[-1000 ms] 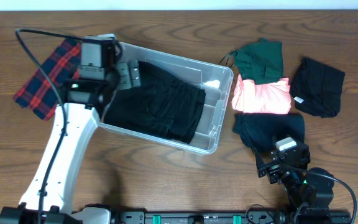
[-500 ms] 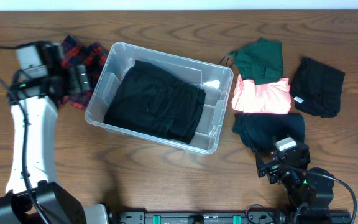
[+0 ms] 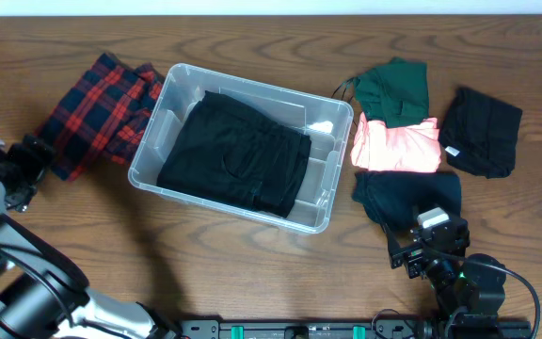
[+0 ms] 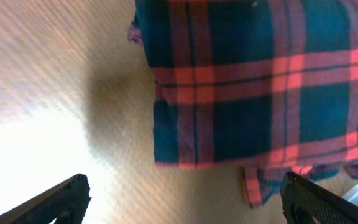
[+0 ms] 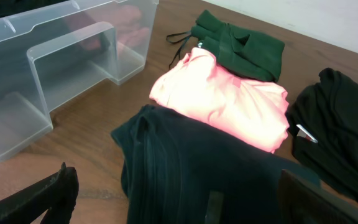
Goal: Pack container
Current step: 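Withdraw the left gripper from the bin toward the plaid shirt, then grasp the edge of the red plaid shirt with the left gripper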
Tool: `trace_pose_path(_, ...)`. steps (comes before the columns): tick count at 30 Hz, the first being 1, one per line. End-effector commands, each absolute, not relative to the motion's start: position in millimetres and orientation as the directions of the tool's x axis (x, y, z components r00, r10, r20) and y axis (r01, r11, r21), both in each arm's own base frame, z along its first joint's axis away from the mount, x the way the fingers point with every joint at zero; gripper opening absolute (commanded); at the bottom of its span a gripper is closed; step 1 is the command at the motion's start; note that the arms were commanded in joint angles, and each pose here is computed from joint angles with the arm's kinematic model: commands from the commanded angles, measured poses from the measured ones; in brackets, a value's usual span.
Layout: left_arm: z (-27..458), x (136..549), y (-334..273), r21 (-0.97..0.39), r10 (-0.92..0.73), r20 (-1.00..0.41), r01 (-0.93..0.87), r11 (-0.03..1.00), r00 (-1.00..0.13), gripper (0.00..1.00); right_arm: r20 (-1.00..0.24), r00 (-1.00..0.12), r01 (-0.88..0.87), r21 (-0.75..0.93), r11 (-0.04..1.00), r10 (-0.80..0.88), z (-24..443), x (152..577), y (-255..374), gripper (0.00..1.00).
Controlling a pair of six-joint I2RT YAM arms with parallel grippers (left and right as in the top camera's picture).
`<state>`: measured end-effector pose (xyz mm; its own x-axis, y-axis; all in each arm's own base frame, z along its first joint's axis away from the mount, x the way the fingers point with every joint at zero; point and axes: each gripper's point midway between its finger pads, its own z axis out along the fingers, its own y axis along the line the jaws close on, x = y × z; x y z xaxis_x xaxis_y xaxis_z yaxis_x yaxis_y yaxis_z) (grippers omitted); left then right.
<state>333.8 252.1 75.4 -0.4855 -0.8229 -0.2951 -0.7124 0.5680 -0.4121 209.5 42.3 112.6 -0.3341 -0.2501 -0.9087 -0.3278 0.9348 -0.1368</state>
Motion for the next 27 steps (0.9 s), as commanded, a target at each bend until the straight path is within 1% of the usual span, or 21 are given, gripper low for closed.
trace_pose_path(1, 77.8, 352.8, 238.9, -0.565, -0.804, -0.283, -0.586, 0.581, -0.524, 0.98, -0.911, -0.339, -0.309, -0.129, 0.942, -0.236, 112.5, 210.0, 39.0, 0.99)
trace_pose_path(5, 81.7, 363.3, 247.5, -0.57, -0.778, -0.35, -0.54, 0.619, -0.522, 0.98, -0.911, -0.339, -0.309, -0.129, 0.942, -0.236, 112.5, 210.0, 39.0, 0.99)
trace_pose_path(10, 101.8, 395.1, 241.4, -0.536, -0.623, -0.536, -0.341, 0.772, -0.57, 1.0, -0.911, -0.339, -0.309, -0.129, 0.942, -0.236, 112.5, 210.0, 39.0, 0.99)
trace_pose_path(14, 112.0, 419.6, 234.5, -0.449, -0.488, -0.656, -0.221, 0.866, -0.576, 0.97, -0.911, -0.339, -0.309, -0.129, 0.942, -0.236, 112.5, 210.0, 39.0, 0.99)
trace_pose_path(16, 114.3, 427.7, 239.3, -0.382, -0.434, -0.7, -0.216, 0.899, -0.567, 0.96, -0.911, -0.339, -0.309, -0.129, 0.942, -0.236, 112.5, 210.0, 39.0, 0.99)
trace_pose_path(18, 115.3, 432.7, 248.1, -0.322, -0.408, -0.725, -0.251, 0.913, -0.555, 0.96, -0.911, -0.339, -0.309, -0.129, 0.942, -0.236, 112.5, 210.0, 39.0, 0.99)
trace_pose_path(20, 115.1, 438.0, 250.9, -0.297, -0.391, -0.741, -0.255, 0.92, -0.546, 0.97, -0.911, -0.339, -0.309, -0.129, 0.942, -0.236, 112.5, 210.0, 39.0, 0.99)
trace_pose_path(24, 98.6, 447.1, 249.7, -0.298, -0.385, -0.74, -0.244, 0.923, -0.551, 0.96, -0.911, -0.339, -0.309, -0.129, 0.942, -0.236, 112.5, 210.0, 39.0, 0.99)
trace_pose_path(27, 73.5, 451.7, 244.4, -0.314, -0.394, -0.714, -0.239, 0.919, -0.578, 0.95, -0.911, -0.339, -0.309, -0.129, 0.942, -0.236, 112.5, 210.0, 39.0, 0.99)
